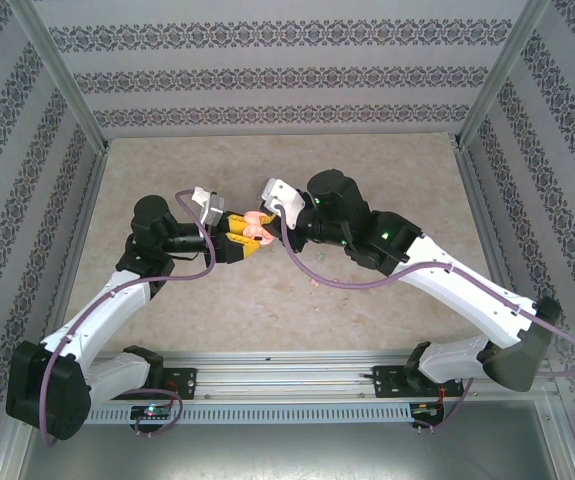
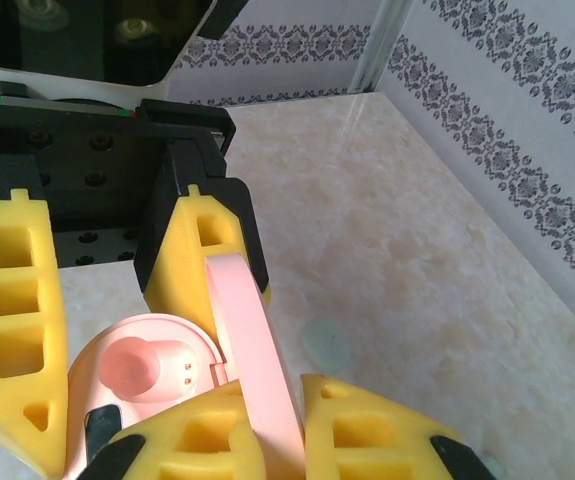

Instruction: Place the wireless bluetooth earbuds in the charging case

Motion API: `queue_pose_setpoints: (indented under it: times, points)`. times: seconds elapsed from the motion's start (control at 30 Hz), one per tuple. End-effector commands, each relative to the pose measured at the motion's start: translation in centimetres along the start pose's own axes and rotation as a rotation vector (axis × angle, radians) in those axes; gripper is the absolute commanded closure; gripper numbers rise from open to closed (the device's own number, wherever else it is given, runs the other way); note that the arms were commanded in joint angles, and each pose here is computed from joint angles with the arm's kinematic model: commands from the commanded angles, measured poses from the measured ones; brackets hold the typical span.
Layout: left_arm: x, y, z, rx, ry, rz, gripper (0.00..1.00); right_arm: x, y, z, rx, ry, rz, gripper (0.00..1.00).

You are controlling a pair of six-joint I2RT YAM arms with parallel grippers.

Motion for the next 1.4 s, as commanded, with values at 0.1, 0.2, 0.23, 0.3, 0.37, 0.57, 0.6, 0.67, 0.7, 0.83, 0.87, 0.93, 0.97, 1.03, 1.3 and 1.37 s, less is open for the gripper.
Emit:
queue_pose_setpoints:
  times: [0.1,0.2,0.23,0.3,0.37,0.57,0.6,0.67,0.7,0.83,0.87,0.93,0.97,1.03,1.3,1.37]
  points:
    - [0.0,-1.0,0.4,0.072,0.003,-0.037,0.76,0.1,-0.1,1.0,0.128,-0.044,0.069,0.82]
    - [0.0,-0.7,0.2,0.057,0.009,-0.022,0.78,0.0,-0.5,0.7,0.192,-0.046,0.072,0.66]
    - [0.0,-0.5,0.2,0.050,0.008,-0.014,0.79,0.0,-0.6,0.6,0.206,-0.048,0.074,0.63]
    - [0.0,-0.3,0.3,0.040,0.006,0.000,0.80,-0.1,-0.7,0.4,0.239,-0.053,0.074,0.58]
    - [0.0,-0.1,0.3,0.030,0.005,0.010,0.81,-0.2,-0.9,0.2,0.268,-0.057,0.070,0.56]
    - [0.1,0.4,0.3,0.000,0.009,0.025,0.82,-0.8,-1.2,0.5,0.328,-0.072,0.065,0.49]
    - [0.1,0.5,0.3,-0.007,0.008,0.031,0.82,-0.9,-1.1,0.8,0.335,-0.078,0.074,0.48]
    - [0.1,0.7,0.4,-0.016,0.007,0.038,0.82,-1.2,-0.9,1.0,0.350,-0.085,0.086,0.46]
    - [0.1,0.8,0.4,-0.020,0.006,0.041,0.82,-1.2,-0.9,0.9,0.360,-0.085,0.089,0.46]
    - [0.1,1.2,0.5,-0.032,0.003,0.061,0.82,-1.6,-0.6,1.0,0.397,-0.087,0.099,0.44]
    - [0.1,1.2,0.4,-0.035,0.004,0.065,0.82,-1.7,-0.6,1.0,0.410,-0.086,0.100,0.44]
    - [0.0,1.5,0.4,-0.043,0.007,0.077,0.82,-2.2,-0.6,1.1,0.437,-0.088,0.096,0.44]
    - [-0.1,1.6,0.3,-0.044,0.009,0.085,0.82,-2.5,-0.7,1.1,0.455,-0.088,0.089,0.44]
    - [-0.1,1.9,0.2,-0.049,0.014,0.100,0.82,-3.1,-1.0,1.0,0.501,-0.080,0.060,0.42]
    - [-0.3,2.3,-0.2,-0.054,0.025,0.132,0.82,-6.5,-3.4,-1.9,0.690,0.056,-0.145,0.40]
    - [-0.4,2.4,-0.3,-0.056,0.027,0.136,0.82,-7.0,-4.0,-3.5,0.738,0.105,-0.200,0.39]
Point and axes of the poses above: each hand's point on the last joint's axis, 136 mm out from that joint toward the fingers, its own x axis out along the fingers, its own y axis along the line the jaws close on, z = x × y, the point moved 1 cm from there along -x, back along the fingers, and after that the axes turned 8 degrees about -x, right-handed, at the moved point
